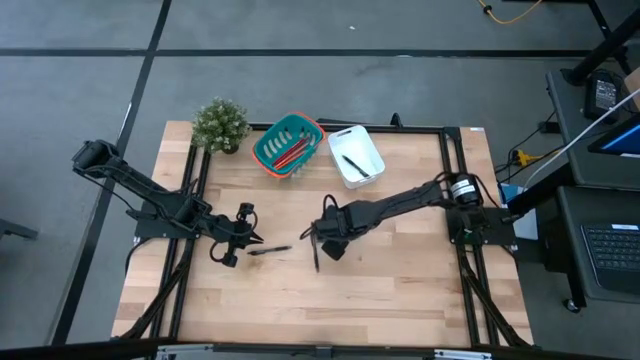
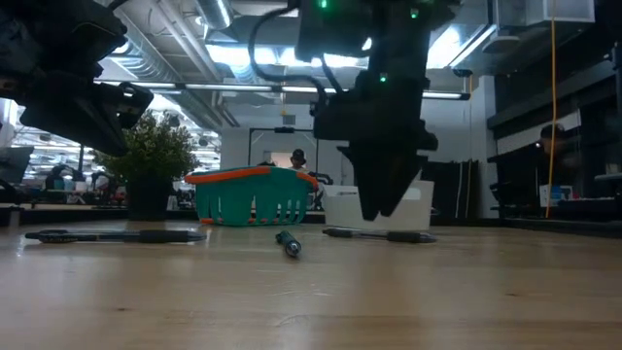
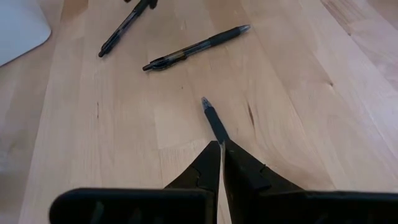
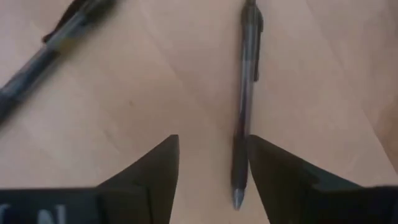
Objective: Sort pens & pencils
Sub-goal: Put the black pen into the white bin
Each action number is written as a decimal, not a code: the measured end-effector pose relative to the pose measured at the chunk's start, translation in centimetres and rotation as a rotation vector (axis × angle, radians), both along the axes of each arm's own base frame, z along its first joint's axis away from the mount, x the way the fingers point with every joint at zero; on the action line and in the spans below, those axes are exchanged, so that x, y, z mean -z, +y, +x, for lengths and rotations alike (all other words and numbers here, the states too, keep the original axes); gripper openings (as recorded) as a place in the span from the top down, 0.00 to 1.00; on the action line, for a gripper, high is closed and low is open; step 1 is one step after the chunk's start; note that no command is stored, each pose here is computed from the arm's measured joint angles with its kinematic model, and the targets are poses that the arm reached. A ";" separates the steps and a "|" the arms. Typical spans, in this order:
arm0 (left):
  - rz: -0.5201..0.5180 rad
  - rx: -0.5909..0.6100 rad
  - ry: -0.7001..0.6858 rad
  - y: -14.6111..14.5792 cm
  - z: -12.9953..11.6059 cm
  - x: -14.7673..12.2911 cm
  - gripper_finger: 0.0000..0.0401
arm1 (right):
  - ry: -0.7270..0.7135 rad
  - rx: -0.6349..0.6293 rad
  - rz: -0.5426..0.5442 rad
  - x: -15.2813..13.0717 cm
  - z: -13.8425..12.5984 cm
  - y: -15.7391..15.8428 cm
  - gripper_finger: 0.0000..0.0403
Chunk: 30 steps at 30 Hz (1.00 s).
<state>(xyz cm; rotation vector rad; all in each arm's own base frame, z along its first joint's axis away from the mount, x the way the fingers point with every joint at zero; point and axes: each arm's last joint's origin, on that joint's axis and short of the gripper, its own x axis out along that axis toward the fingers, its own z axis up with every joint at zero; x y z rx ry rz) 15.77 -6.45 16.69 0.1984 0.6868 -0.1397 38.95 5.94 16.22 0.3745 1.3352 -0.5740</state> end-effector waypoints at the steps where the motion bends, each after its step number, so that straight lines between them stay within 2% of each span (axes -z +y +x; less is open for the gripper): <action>1: 0.000 0.001 0.000 0.0 0.0 0.0 0.97 | 0.002 0.004 0.008 0.2 0.0 -0.3 0.52; 5: 0.000 0.000 0.000 0.0 0.0 0.0 0.97 | 0.021 0.003 0.009 0.9 -0.3 -1.4 0.52; 10: 0.000 0.001 0.000 0.0 0.0 0.0 0.97 | -0.027 -0.027 0.010 1.9 0.0 -2.3 0.52; 16: 0.000 0.000 0.000 0.0 0.0 0.0 0.97 | -0.048 -0.030 0.092 3.0 -0.4 -3.1 0.52; 30: 0.000 0.000 0.000 0.0 0.0 0.0 0.97 | -0.021 -0.031 0.123 3.7 -0.9 -3.2 0.62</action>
